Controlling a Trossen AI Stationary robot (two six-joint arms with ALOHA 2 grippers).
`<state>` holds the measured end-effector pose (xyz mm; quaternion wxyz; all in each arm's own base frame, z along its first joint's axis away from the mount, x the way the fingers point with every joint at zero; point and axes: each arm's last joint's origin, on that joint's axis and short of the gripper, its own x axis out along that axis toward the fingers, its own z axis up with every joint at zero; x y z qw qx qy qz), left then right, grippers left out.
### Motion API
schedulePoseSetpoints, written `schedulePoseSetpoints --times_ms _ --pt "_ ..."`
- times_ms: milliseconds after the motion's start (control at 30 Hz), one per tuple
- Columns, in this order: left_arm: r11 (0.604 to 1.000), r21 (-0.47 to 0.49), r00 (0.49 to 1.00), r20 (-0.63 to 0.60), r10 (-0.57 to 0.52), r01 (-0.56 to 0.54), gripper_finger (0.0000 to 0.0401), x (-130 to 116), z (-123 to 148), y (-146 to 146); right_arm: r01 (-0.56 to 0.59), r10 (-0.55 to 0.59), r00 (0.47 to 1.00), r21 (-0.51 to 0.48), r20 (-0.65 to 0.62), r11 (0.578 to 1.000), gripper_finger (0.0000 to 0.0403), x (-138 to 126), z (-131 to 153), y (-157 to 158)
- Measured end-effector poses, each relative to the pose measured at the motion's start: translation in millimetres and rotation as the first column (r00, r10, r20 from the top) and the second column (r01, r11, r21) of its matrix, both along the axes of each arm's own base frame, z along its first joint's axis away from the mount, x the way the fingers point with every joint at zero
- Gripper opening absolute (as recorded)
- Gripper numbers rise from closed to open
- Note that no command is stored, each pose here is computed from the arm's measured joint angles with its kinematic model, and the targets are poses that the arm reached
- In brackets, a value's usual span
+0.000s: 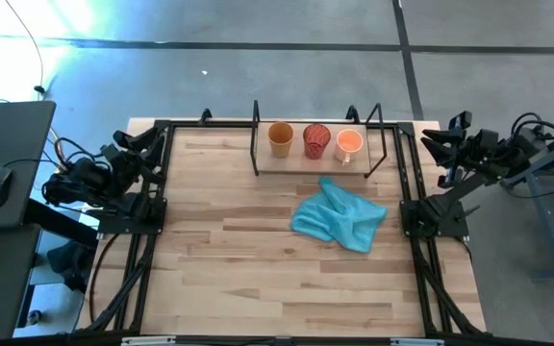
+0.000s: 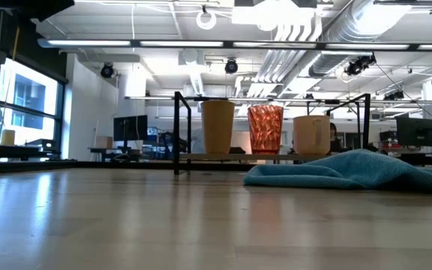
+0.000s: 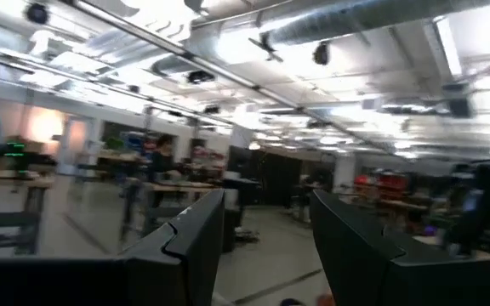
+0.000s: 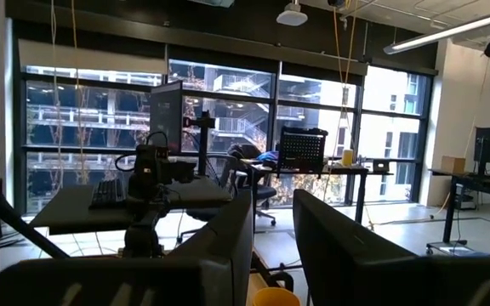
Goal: Stack small to large cups/mugs on shelf
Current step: Return to Home Position
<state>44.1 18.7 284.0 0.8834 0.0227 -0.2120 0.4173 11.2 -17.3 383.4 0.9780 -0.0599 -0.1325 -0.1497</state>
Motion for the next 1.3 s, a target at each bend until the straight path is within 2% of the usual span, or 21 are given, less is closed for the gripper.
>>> schedulePoseSetpoints --times_ms 267,533,733,967,1300 --pt "0.993 0.084 0.996 0.047 0.078 -0.082 0.0166 -8.0 6.6 0.6 0.001 -0.001 1.0 0.0 0.0 1.0 0.0078 0.0 0.0 0.0" --pt "0.992 0.101 0.997 0.017 0.076 -0.078 0.0166 -6.3 5.3 0.3 0.001 -0.001 1.0 0.003 0.001 1.0 0.0078 0.0 0.0 0.0" --pt "0.997 0.042 0.997 -0.032 -0.064 0.065 0.0166 6.1 -6.8 -2.0 -0.008 0.008 1.0 0.03 0.009 1.0 0.0078 0.1 -0.1 0.0" --pt "0.972 -0.037 0.972 -0.028 -0.233 0.232 0.0166 14.7 -17.2 -4.9 -0.012 0.011 1.0 0.042 0.012 0.999 0.0078 0.1 -0.2 0.1" --pt "0.956 -0.058 0.956 0.076 -0.283 0.288 0.0166 31.3 -55.9 -6.9 -0.017 0.016 1.0 0.059 0.017 0.998 0.0078 0.1 -0.2 0.1"
